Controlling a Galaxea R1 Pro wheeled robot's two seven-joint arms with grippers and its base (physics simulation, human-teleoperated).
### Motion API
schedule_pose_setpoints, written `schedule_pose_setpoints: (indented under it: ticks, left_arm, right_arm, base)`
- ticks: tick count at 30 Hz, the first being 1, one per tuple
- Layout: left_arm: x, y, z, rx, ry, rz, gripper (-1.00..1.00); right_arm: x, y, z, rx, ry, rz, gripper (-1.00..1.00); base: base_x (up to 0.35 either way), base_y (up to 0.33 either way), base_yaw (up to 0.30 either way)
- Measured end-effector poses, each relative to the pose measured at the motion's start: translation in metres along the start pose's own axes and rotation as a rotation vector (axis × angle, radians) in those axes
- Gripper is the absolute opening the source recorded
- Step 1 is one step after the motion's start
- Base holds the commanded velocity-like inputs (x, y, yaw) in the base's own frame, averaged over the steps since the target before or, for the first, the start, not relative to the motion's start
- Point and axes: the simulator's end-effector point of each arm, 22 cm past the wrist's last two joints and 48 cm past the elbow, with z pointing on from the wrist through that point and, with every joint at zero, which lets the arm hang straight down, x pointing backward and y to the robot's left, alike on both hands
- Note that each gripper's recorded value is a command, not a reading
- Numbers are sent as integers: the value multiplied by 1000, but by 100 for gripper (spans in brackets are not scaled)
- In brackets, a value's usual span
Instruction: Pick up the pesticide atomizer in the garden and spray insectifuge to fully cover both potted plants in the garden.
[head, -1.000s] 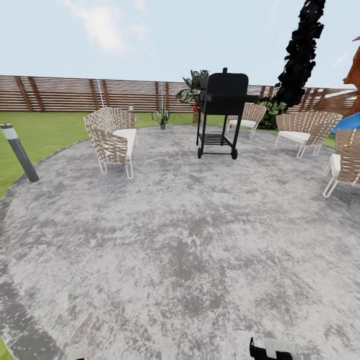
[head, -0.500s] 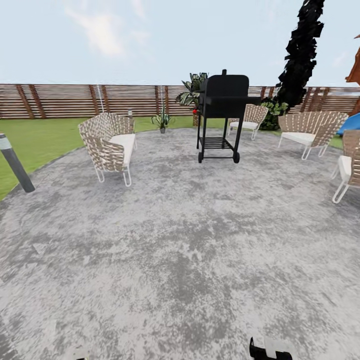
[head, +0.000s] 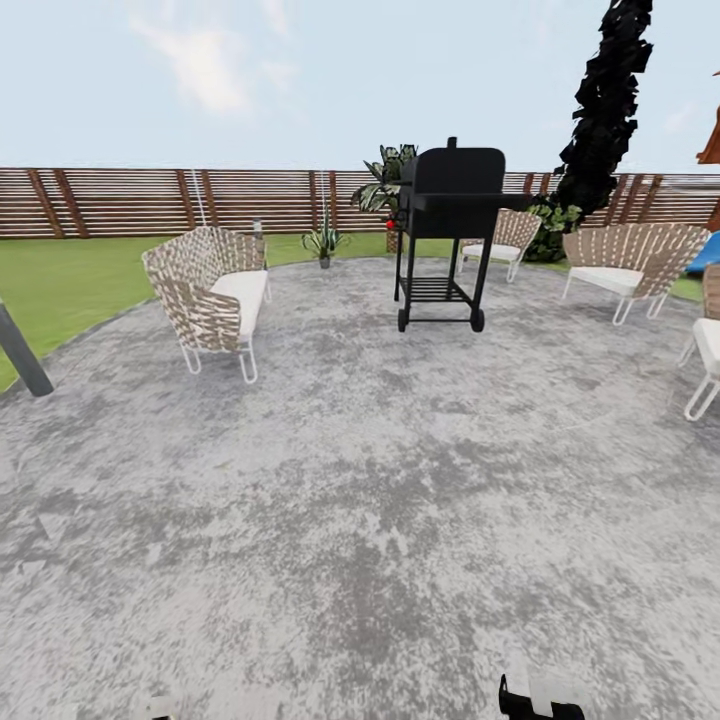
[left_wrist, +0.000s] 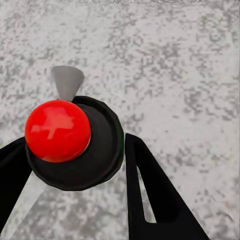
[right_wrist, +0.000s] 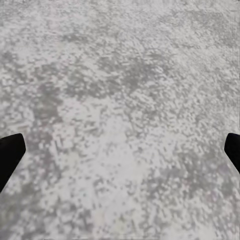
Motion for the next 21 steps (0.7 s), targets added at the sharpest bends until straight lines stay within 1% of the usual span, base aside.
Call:
schedule_pose_setpoints:
  ticks: [21]
  left_arm:
    - [0, 0, 0, 0, 1, 0, -100]
  right_arm:
    - [0, 0, 0, 0, 0, 0, 100]
  base:
    - [339, 0, 0]
